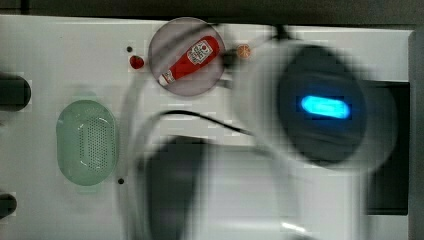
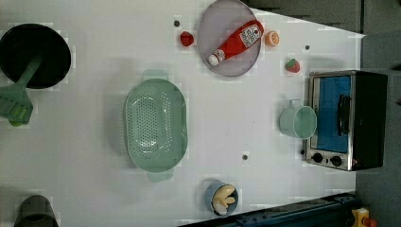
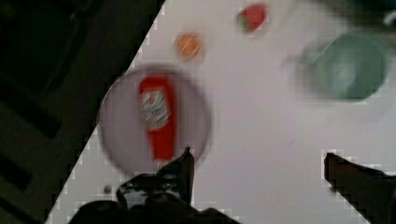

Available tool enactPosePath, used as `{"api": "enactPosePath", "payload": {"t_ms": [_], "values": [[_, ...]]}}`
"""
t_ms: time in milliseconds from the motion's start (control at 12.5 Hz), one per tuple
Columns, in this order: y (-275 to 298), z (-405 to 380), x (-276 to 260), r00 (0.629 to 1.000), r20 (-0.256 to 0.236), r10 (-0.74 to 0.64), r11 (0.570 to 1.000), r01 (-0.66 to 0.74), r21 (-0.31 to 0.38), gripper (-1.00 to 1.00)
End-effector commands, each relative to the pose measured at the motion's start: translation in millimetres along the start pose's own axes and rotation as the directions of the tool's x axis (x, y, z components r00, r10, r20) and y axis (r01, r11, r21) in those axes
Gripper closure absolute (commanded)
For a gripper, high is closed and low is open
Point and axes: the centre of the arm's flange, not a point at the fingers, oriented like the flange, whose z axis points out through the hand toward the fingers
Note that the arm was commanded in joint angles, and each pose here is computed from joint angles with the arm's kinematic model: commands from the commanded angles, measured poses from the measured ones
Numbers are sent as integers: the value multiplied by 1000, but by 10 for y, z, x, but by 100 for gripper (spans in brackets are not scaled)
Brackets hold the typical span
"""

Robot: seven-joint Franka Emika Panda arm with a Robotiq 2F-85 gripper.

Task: Drag strainer right to left.

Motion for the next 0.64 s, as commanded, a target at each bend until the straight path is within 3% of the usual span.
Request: {"api": "enactPosePath", "payload": {"t_ms": [80, 640], "values": [[69, 478, -71, 975, 45, -218, 963, 223, -151, -100], [-235, 495, -600, 941, 49, -334, 929, 337, -154, -100]]}}
